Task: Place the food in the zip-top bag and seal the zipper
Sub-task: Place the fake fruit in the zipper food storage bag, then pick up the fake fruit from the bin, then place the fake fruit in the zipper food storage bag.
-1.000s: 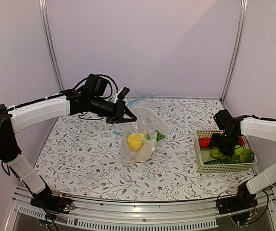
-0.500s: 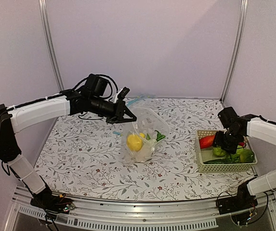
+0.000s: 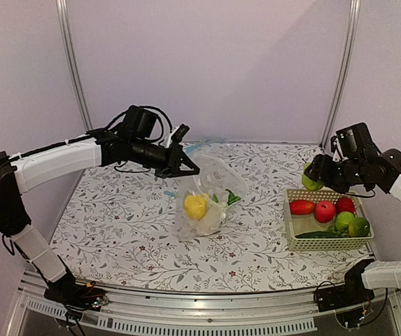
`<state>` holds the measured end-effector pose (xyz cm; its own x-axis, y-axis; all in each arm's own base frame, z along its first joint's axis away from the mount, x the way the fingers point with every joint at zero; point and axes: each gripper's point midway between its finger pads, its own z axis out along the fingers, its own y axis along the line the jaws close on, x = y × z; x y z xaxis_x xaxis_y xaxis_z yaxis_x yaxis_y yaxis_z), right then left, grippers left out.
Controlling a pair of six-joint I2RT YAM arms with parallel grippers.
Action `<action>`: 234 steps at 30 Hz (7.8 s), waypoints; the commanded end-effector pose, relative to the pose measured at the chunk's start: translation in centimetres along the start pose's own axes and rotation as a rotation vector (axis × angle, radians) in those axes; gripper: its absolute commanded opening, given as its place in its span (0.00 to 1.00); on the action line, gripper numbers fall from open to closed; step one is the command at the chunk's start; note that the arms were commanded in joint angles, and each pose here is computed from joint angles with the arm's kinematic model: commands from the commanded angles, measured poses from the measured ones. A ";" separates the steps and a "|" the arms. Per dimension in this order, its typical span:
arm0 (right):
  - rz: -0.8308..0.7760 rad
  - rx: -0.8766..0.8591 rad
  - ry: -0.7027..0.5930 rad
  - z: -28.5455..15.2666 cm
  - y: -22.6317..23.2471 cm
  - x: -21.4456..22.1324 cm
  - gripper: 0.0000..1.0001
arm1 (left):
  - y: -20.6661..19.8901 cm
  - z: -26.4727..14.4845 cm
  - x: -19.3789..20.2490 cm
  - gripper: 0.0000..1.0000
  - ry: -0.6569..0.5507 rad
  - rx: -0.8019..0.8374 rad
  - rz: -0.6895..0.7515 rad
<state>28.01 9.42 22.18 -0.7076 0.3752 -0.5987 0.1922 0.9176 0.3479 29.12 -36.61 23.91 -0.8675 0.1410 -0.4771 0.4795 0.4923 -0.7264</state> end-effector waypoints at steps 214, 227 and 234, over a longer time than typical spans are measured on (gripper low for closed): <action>-0.617 -0.688 0.289 3.2 26.1 13.2 0.93 | -4.1 -0.5 0.1 0.00 -0.018 0.081 0.138; -0.659 -0.606 0.130 -1.4 22.9 8.3 0.93 | -4.1 -0.7 0.0 0.00 -0.024 0.076 0.167; -0.633 -0.463 0.191 2.1 18.4 8.6 0.81 | -4.3 -1.1 0.1 0.00 -0.028 0.078 0.171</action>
<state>26.62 32.09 26.11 -0.6410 -0.2129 -0.7374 -0.6137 0.7192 0.3257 27.13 -37.36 26.21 -0.8011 0.1893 -0.5678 0.5883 0.4239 -0.6887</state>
